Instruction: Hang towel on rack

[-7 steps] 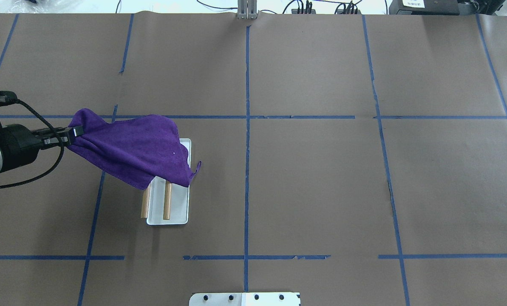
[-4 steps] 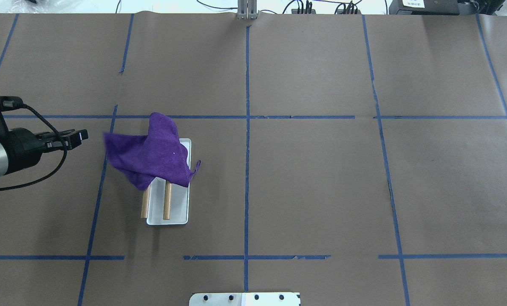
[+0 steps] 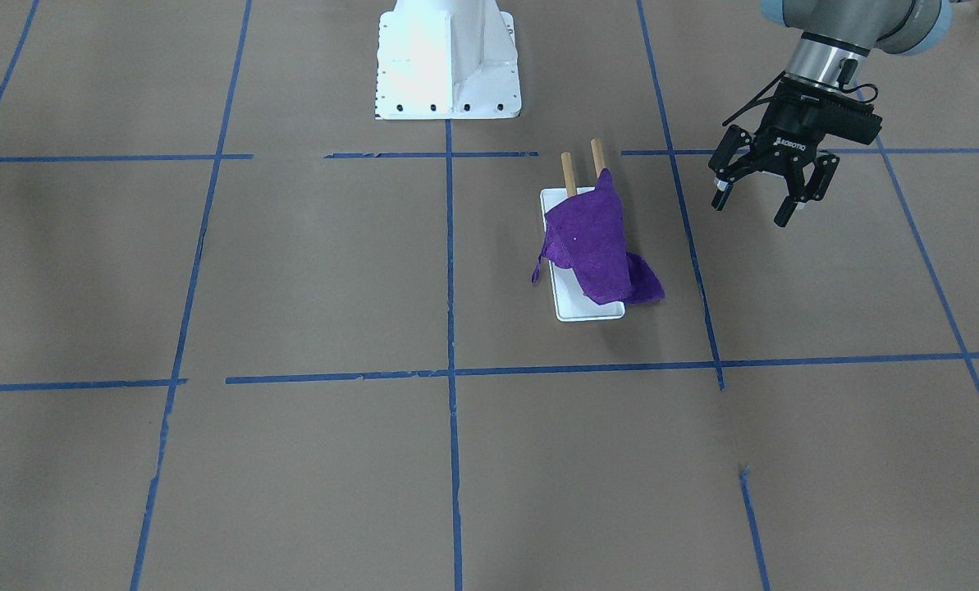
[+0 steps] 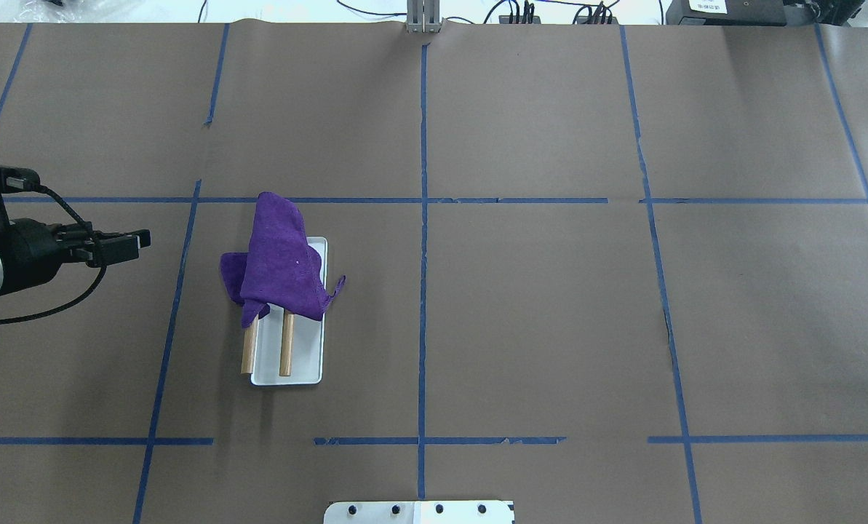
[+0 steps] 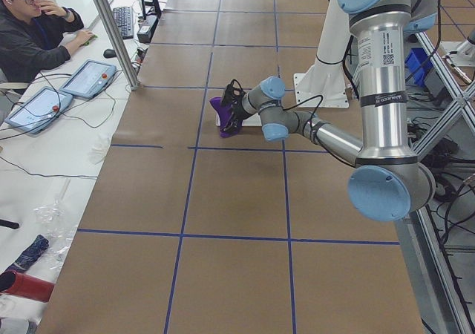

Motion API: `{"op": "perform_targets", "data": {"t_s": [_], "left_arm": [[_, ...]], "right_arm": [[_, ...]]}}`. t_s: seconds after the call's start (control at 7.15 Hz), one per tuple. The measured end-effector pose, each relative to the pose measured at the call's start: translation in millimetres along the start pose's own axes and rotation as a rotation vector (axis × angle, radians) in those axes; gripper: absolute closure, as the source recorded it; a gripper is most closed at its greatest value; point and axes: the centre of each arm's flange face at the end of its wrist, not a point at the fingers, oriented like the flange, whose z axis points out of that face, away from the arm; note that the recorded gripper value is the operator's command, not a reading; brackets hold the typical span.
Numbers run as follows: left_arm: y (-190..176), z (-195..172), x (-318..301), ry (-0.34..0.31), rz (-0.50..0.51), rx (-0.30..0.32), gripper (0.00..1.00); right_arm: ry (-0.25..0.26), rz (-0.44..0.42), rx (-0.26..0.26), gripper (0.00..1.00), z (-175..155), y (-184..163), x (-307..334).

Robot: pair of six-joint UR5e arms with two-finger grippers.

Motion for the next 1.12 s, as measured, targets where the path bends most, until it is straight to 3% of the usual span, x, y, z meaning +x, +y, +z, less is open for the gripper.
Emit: {"op": "perform_targets", "data": {"t_s": [0.28,0.7,0.98,1.12], "left_arm": [[-30.2,-25.4,-50.8,-0.033,0.085,-0.054,0.0],[-82.0,-60.2,-132.1,-0.226,0.237,-0.143,0.0],[-120.3,-63.2,-161.4,-0.359,0.253,-0.261,0.0],[-138.5,-64.6,-178.8,-0.392,0.245,-0.343,0.0]], "right_arm": [[0.005,0.027,-0.007,0.0,6.3,3.2,18.5],[-0.006,0.089,-0.019,0.0,11.6,20.2,46.1],[-0.056,0.118,-0.027,0.0,17.2,26.3,66.4],[-0.091,0.113,-0.027,0.0,19.7,29.0,75.8]]}}
